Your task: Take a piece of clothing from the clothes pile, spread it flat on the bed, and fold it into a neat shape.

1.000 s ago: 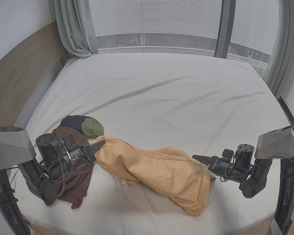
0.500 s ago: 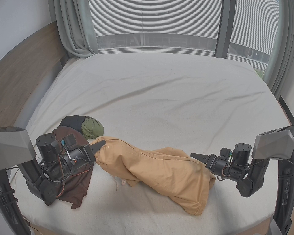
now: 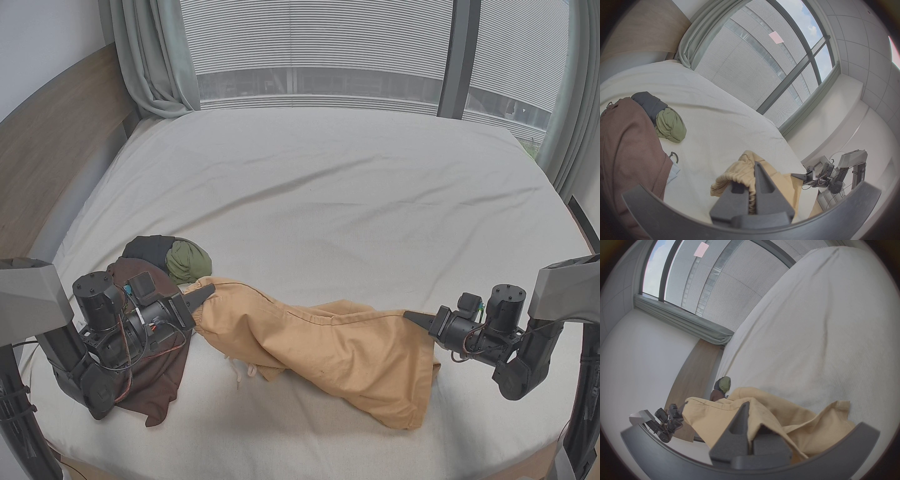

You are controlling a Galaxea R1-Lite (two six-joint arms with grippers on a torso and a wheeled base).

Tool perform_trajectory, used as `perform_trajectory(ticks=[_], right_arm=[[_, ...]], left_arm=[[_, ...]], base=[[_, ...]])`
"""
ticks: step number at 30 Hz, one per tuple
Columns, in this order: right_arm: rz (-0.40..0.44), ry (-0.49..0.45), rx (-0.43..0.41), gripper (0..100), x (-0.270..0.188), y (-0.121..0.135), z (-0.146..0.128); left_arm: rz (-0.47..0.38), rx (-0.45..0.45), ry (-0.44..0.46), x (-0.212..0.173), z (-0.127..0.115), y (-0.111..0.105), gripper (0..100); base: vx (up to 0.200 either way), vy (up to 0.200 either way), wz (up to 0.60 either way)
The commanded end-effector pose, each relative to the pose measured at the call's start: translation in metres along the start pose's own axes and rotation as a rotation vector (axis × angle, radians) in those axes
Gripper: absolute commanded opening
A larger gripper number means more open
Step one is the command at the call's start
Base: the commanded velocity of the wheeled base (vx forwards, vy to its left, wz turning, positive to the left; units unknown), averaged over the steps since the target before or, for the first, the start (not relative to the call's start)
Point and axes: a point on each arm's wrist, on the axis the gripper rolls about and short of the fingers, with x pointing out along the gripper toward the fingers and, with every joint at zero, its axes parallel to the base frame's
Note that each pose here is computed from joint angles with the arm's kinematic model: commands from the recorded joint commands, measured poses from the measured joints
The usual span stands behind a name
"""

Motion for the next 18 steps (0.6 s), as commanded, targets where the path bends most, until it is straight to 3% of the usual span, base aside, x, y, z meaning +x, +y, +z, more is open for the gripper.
perform_trajectory(ticks=[1, 18], right_arm=[[0.070, -0.058, -0.049, 0, -0.021, 0.034, 0.016], [0.192, -0.121, -0.126, 0, -0.051, 0.075, 0.034]], left_arm=[[-0.010, 0.011, -0.026, 0.001, 0.007, -0.002, 0], [-0.112, 0.022, -0.159, -0.018, 0.047, -0.036, 0]], base=[[0.000, 0.000, 0.00], [0.000, 0.000, 0.00]])
